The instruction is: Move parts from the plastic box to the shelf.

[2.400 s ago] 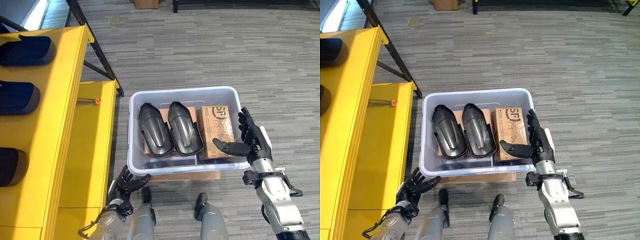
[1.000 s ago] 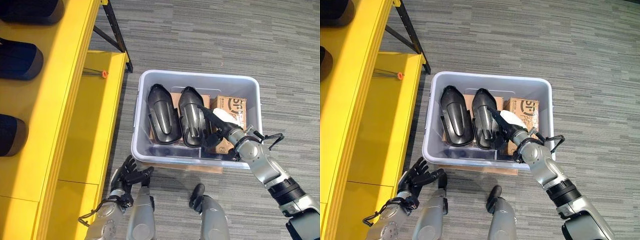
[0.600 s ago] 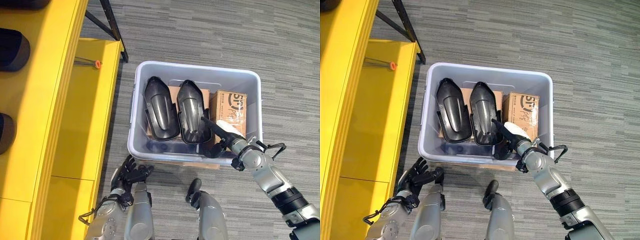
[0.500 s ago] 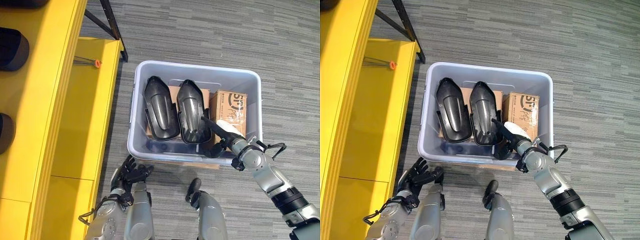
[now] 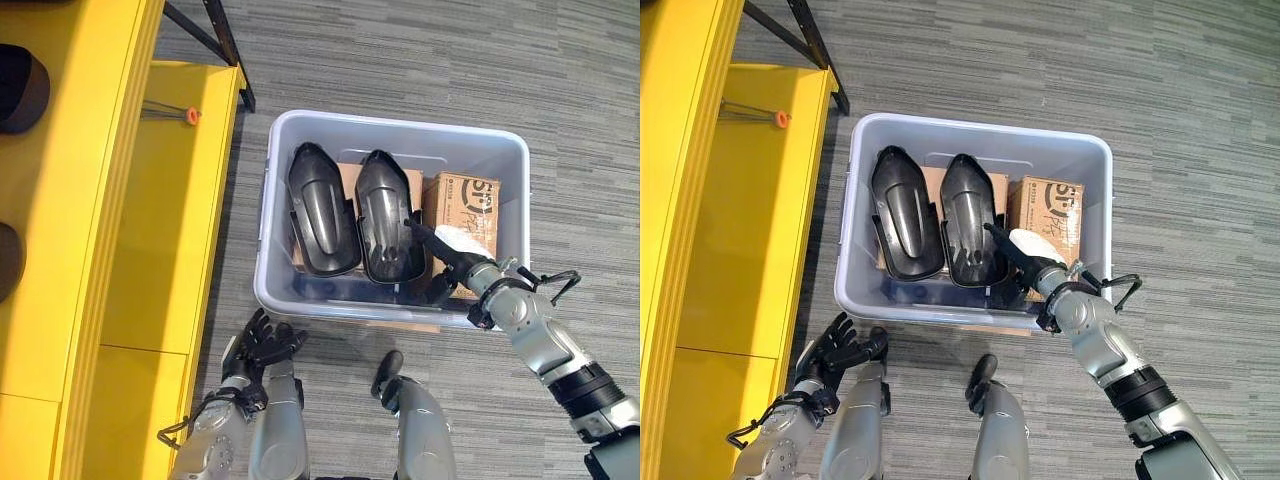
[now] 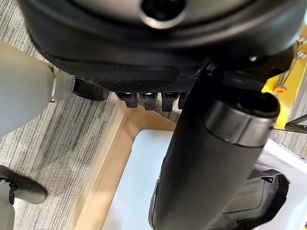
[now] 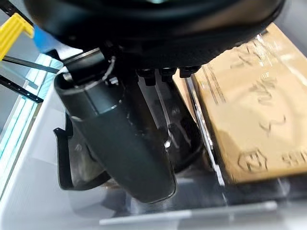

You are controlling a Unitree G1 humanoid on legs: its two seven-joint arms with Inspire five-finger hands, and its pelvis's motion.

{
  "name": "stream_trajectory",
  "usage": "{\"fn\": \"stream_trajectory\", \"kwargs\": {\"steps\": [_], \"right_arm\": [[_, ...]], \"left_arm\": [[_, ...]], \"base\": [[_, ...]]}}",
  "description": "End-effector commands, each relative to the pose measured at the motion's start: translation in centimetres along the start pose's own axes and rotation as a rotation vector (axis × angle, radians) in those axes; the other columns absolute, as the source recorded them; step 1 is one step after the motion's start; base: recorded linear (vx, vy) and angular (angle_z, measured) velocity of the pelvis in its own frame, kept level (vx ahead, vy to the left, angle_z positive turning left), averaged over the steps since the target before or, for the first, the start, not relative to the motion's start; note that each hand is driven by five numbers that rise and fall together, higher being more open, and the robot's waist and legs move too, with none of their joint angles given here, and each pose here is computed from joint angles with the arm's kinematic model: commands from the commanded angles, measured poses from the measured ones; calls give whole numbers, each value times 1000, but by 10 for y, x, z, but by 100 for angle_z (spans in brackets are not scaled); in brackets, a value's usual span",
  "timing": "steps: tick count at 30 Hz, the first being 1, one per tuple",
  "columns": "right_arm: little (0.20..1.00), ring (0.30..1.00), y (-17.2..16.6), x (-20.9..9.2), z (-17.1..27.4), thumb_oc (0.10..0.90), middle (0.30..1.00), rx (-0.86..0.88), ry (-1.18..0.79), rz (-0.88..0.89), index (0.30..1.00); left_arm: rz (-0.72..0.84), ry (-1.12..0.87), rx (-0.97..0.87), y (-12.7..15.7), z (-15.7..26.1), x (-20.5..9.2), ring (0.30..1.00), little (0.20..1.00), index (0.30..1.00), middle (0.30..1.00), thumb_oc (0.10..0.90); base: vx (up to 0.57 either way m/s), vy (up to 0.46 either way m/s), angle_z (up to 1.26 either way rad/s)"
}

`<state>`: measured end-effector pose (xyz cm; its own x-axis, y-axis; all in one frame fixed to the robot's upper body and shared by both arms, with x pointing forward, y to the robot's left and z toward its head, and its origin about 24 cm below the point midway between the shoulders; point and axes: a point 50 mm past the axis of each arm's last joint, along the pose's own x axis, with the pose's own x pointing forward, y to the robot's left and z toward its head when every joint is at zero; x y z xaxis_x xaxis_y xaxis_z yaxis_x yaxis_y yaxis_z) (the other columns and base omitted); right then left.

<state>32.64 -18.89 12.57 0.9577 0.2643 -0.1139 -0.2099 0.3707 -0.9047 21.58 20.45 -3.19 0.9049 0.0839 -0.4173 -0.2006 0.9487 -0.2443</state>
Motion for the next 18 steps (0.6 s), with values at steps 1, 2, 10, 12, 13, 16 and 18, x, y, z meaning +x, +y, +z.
{"fn": "stream_trajectory", "kwargs": {"steps": [1,2,10,12,13,16,18], "right_arm": [[1000,1000,-56,-1,35,900,1000,-169,-164,-188,1000],[1000,1000,-59,-2,37,900,1000,-181,-172,-200,1000],[1000,1000,-69,1,49,900,1000,-237,-204,-237,1000],[1000,1000,-69,2,51,900,1000,-236,-208,-241,1000],[1000,1000,-68,3,51,900,1000,-233,-208,-240,1000],[1000,1000,-65,4,51,900,1000,-231,-208,-232,1000],[1000,1000,-63,3,50,900,1000,-230,-206,-222,1000]], "left_arm": [[-27,-146,18,3,29,-10,1000,1000,1000,1000,900],[-23,-148,15,3,29,-10,1000,1000,1000,1000,900],[-29,-160,5,0,31,-10,1000,1000,1000,1000,900],[-30,-162,-1,-1,31,-9,1000,1000,1000,1000,900],[-29,-163,0,-1,32,-9,1000,1000,1000,1000,900],[-24,-163,6,-1,32,-8,1000,1000,1000,1000,900],[-23,-159,6,0,31,-8,1000,1000,1000,1000,900]], "base": [[0,0,0],[0,0,0],[0,0,0],[0,0,0],[0,0,0],[0,0,0],[0,0,0]]}}
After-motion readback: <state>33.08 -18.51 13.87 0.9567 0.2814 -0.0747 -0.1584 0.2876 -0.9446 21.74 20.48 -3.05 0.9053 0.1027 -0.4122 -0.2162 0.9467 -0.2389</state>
